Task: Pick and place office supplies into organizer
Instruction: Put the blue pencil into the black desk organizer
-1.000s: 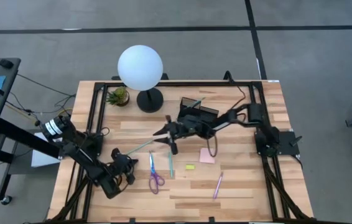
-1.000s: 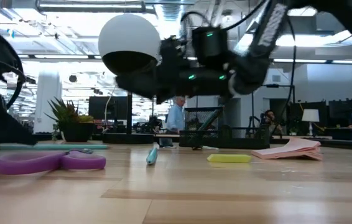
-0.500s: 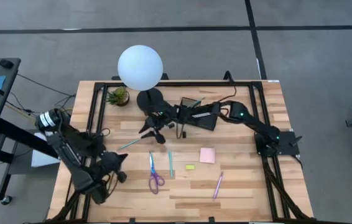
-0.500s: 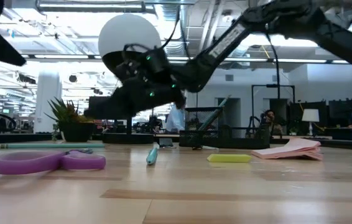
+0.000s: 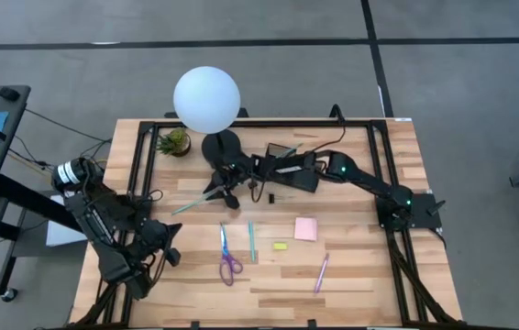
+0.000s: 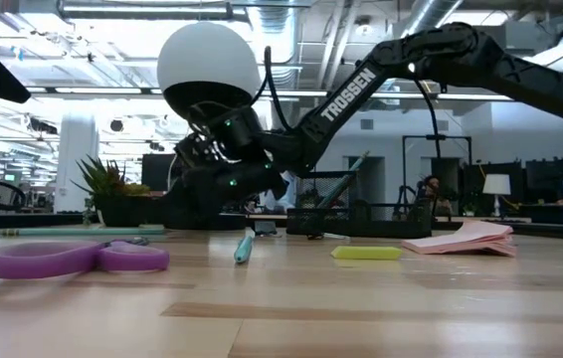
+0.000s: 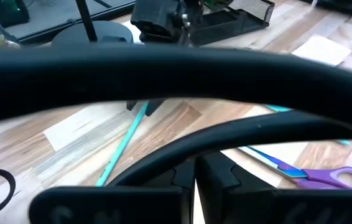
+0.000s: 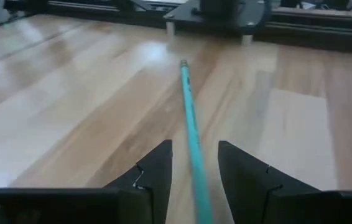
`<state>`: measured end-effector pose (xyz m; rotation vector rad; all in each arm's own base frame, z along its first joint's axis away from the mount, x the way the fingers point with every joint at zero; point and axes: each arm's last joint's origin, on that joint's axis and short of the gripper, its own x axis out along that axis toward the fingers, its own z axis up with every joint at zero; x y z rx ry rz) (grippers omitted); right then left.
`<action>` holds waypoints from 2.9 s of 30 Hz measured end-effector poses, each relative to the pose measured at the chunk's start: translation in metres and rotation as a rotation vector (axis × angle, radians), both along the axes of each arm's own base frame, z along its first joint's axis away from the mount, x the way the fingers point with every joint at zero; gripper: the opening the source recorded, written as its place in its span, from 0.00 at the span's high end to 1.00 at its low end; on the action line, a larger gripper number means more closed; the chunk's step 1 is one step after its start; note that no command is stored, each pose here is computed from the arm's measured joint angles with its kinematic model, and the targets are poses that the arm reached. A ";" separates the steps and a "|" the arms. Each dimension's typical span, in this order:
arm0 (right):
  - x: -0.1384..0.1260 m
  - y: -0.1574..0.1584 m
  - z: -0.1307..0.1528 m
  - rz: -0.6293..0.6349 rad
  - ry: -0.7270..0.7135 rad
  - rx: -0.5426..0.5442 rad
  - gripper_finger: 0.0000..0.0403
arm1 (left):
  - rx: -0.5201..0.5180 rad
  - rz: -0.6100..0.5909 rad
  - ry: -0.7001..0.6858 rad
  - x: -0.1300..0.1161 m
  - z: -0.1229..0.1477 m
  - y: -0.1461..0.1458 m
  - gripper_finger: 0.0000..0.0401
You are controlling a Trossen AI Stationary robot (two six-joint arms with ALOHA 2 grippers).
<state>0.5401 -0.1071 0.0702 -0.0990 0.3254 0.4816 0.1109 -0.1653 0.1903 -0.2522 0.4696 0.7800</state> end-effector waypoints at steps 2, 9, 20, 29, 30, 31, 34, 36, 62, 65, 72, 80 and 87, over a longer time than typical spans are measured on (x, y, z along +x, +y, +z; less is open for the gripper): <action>0.000 -0.003 0.001 -0.017 -0.014 -0.010 0.70 | 0.002 -0.001 0.001 0.000 0.000 0.000 1.00; -0.004 -0.006 -0.005 -0.016 0.065 0.004 0.70 | 0.001 -0.001 0.001 0.000 0.000 0.000 1.00; -0.004 0.002 -0.008 -0.056 0.114 -0.052 0.70 | -0.002 0.001 -0.002 0.000 0.000 0.000 1.00; 0.000 0.005 -0.051 -0.039 0.058 0.059 0.75 | -0.014 -0.003 -0.020 0.001 0.000 -0.001 1.00; 0.000 0.005 -0.051 -0.046 0.065 0.075 0.76 | -0.015 -0.003 -0.019 0.001 0.000 -0.001 1.00; 0.000 0.004 -0.051 -0.048 0.065 0.077 0.78 | -0.015 -0.002 -0.018 0.001 -0.001 -0.001 1.00; -0.001 0.002 -0.048 -0.038 0.066 0.080 0.83 | -0.015 -0.001 -0.015 0.001 -0.001 -0.001 1.00; -0.002 0.002 -0.047 -0.032 0.067 0.065 0.84 | -0.014 -0.001 -0.014 0.001 -0.001 -0.001 1.00; -0.001 0.013 -0.050 -0.047 0.115 0.003 0.96 | -0.005 -0.003 -0.016 0.001 0.000 -0.001 1.00; 0.001 0.017 -0.047 -0.070 0.120 0.071 0.96 | 0.005 -0.014 -0.034 0.001 0.001 0.000 1.00; 0.010 0.045 -0.032 -0.121 0.063 0.148 0.98 | -0.002 -0.004 -0.042 0.001 0.001 0.000 1.00; 0.008 0.091 0.008 -0.295 0.231 0.030 0.97 | 0.075 0.037 0.092 -0.004 0.004 0.008 1.00; -0.008 0.115 0.054 -0.366 0.360 -0.109 0.99 | 0.137 0.033 0.097 -0.002 0.007 0.013 1.00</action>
